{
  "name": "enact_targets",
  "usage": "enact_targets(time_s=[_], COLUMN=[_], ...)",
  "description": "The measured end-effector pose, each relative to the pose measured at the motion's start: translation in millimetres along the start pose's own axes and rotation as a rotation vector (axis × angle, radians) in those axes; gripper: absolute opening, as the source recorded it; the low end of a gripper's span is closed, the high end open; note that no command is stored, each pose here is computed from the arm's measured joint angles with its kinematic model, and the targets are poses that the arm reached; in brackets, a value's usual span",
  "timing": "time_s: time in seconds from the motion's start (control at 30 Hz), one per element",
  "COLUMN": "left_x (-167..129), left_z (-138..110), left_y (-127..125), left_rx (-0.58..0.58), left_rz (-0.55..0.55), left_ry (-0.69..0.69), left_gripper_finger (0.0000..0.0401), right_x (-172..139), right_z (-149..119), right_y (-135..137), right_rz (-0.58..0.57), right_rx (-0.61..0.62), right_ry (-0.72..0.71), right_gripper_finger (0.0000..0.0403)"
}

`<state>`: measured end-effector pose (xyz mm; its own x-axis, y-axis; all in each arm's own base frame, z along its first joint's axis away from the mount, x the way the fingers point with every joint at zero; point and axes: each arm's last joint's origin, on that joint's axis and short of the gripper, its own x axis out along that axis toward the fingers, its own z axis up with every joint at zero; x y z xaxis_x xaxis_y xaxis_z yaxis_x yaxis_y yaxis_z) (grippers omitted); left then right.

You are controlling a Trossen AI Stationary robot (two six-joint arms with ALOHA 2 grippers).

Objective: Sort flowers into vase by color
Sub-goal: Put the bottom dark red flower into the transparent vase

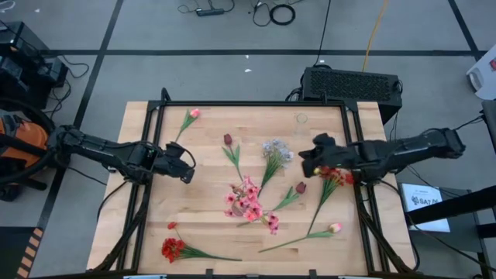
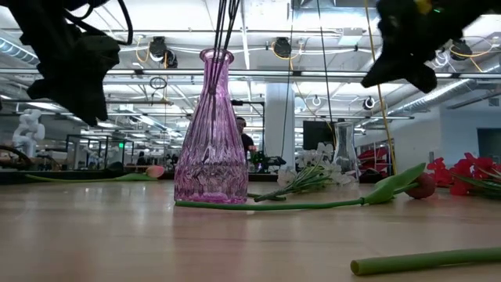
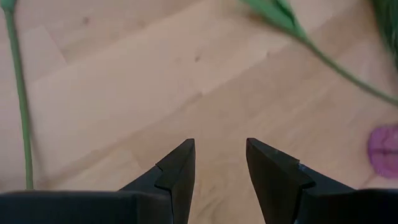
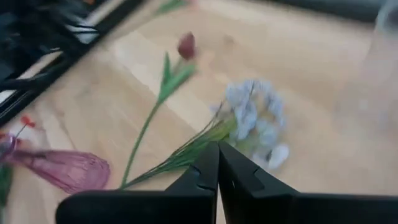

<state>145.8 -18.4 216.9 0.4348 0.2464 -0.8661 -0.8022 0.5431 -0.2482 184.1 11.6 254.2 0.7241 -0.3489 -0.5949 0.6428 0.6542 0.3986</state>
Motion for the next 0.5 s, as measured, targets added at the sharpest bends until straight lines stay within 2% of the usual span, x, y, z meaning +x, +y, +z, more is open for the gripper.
enact_targets(time_s=[0.1, 0.27, 0.4, 0.5], left_x=[0, 0, 0, 0], left_z=[-1, -1, -1, -1], left_y=[0, 1, 1, 1], left_rx=[0.056, 0.123, 0.168, 0.207], left_rz=[-0.001, -0.001, -0.002, -0.003], left_ry=[0.019, 0.021, 0.022, 0.022], left_gripper_finger=[0.0150, 0.0150, 0.0150, 0.0150], right_x=[11, 25, 34, 41], right_z=[6, 5, -7, -23], right_y=[18, 38, 51, 57], right_rz=[-0.078, -0.192, -0.241, -0.302], right_rx=[0.111, 0.404, 0.566, 0.642], right_ry=[0.103, 0.263, 0.339, 0.393], right_gripper_finger=[0.0000, 0.0000, 0.0000, 0.0000])
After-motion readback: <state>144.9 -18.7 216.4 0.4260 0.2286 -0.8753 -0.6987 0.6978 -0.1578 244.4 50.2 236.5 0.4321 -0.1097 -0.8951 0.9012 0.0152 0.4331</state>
